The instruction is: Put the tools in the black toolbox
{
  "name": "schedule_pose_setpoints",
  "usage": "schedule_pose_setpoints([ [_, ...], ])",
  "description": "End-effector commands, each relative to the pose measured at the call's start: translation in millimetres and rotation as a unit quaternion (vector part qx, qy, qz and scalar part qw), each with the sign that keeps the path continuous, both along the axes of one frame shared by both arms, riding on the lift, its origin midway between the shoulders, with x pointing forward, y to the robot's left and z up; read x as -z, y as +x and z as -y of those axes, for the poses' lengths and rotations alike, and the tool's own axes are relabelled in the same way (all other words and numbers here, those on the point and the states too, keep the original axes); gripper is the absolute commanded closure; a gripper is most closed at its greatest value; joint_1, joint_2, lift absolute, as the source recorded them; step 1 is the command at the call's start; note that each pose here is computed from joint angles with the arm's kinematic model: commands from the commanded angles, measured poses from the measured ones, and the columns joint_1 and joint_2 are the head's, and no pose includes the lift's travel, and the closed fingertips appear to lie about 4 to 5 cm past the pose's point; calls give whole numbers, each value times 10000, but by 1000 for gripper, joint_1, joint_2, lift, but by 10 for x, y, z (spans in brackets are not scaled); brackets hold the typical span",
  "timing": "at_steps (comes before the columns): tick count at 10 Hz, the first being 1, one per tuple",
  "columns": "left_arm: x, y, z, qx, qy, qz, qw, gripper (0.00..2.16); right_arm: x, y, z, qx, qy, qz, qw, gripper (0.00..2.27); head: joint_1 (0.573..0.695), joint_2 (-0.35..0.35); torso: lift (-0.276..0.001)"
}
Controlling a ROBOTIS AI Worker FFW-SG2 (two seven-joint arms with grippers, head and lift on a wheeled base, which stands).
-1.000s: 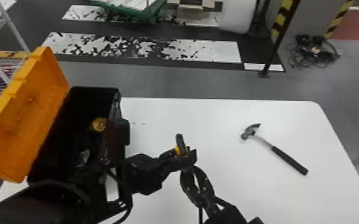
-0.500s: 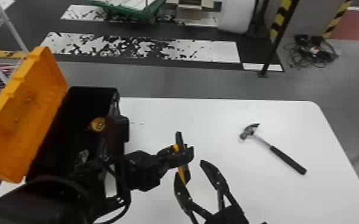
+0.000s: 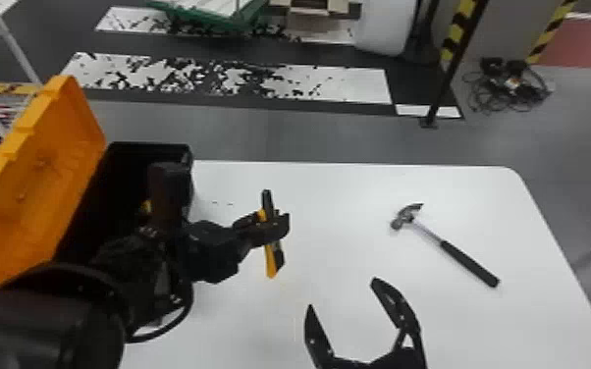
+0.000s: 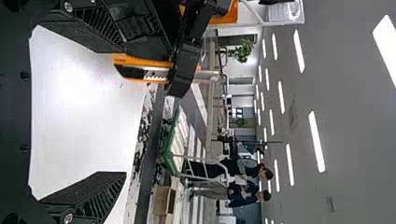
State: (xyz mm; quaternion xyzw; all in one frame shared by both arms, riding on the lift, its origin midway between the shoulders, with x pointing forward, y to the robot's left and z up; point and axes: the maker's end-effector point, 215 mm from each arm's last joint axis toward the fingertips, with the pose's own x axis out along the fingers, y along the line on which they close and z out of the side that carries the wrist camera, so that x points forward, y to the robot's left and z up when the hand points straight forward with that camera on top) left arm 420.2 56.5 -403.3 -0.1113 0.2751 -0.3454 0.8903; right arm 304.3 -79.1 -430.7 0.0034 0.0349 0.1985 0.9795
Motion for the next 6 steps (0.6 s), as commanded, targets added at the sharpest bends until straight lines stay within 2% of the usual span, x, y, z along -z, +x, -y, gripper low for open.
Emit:
schedule_pose_setpoints([
  [1,-46,189,-350,-336,604,293,9972,2081,50,-5,151,124,-22,-40,9999,76,695,-38,-39],
  [3,-308,373,-844,-894,1168,683,9868,2081,55,-3,194,161,-11,-27,9999,76,695,-5,-39],
  [5,-704,481,-1342,-1425,1332,1059,9751,2081,89,1,195,156,-35,-52,9999,76,695,68,-39],
  [6,-771,536,-1622,-1691,1497,1136,9675,2081,100,0,194,158,-40,-60,9998,76,695,108,-39],
])
